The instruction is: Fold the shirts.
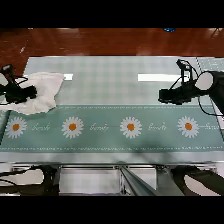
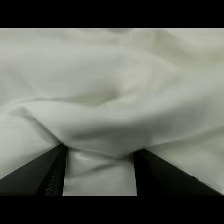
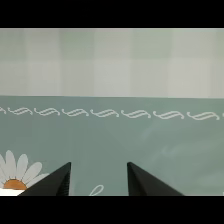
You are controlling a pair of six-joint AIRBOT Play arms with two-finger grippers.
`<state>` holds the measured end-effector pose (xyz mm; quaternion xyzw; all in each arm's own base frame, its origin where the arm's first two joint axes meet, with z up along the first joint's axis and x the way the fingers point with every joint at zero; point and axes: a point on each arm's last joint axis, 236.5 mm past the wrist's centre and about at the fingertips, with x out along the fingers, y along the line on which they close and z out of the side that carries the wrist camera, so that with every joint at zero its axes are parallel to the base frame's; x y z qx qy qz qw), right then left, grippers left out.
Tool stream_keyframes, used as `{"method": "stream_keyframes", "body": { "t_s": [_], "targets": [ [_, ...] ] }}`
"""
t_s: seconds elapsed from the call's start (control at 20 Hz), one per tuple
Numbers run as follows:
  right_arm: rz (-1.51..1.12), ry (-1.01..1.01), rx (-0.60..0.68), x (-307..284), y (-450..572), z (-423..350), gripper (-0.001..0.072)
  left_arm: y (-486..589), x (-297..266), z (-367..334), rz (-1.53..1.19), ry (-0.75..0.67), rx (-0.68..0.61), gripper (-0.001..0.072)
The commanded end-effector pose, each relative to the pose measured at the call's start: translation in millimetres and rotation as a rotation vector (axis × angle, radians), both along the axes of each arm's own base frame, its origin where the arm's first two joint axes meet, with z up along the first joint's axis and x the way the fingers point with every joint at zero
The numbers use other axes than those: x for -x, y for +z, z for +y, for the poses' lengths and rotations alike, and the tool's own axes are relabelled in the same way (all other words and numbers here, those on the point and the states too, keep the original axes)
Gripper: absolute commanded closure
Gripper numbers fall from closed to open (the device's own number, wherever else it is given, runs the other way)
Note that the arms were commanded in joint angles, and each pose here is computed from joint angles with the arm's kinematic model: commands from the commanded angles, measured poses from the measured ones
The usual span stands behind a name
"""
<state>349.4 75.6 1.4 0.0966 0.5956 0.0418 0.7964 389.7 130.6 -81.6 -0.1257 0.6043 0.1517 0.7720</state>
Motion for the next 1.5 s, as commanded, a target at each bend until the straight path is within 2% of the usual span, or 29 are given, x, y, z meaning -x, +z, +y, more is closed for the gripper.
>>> {"method": "stream_keyframes", "body": {
  "t_s": [0.0, 0.05, 0.1, 0.2, 0.35, 0.5, 0.6, 0.8, 1.05, 1.25, 1.45],
  "targets": [
    [0.010, -0.006, -0.013, 1.8, -0.2, 2.7, 0.0304, -35.6, 28.0, -12.6, 0.159, -0.002, 0.085, 0.0298],
    [0.010, -0.007, -0.013, 1.7, -0.2, 2.7, 0.0304, -35.1, 32.1, -13.8, 0.178, -0.011, 0.090, 0.0628],
    [0.009, -0.007, -0.013, 1.6, -0.1, 2.7, 0.0304, -30.0, 30.1, -13.5, 0.175, -0.019, 0.088, 0.0681],
    [0.009, -0.007, -0.013, 1.8, 0.0, 2.7, 0.0304, -4.3, 15.5, -15.0, 0.130, -0.051, 0.093, 0.0680],
    [-0.003, -0.007, -0.025, 2.8, 5.9, 4.8, 0.0304, 74.7, -32.3, -29.6, -0.112, -0.049, 0.143, 0.0681],
    [-0.054, -0.005, -0.029, 6.3, 26.9, 4.0, 0.0304, 189.4, -78.1, -67.0, -0.464, -0.111, 0.257, 0.0680],
    [-0.104, 0.000, -0.014, 12.6, 47.7, -0.9, 0.0304, 266.6, -86.7, -95.4, -0.651, -0.171, 0.335, 0.0681],
    [-0.249, 0.002, -0.020, 26.2, 98.5, -4.6, 0.0304, 383.9, -69.3, -146.6, -0.896, -0.298, 0.384, 0.0681],
    [-0.421, -0.001, -0.041, 48.5, 154.1, -7.4, 0.0304, 489.3, -18.1, -220.3, -1.102, -0.505, 0.397, 0.0681],
    [-0.497, -0.008, -0.042, 60.6, 176.5, -11.2, 0.0304, 542.7, 21.1, -265.2, -1.250, -0.602, 0.439, 0.0681],
    [-0.507, -0.008, -0.043, 62.3, 179.5, -11.4, 0.0304, 543.9, 47.3, -312.2, -1.237, -0.719, 0.518, 0.0681]
  ]
}}
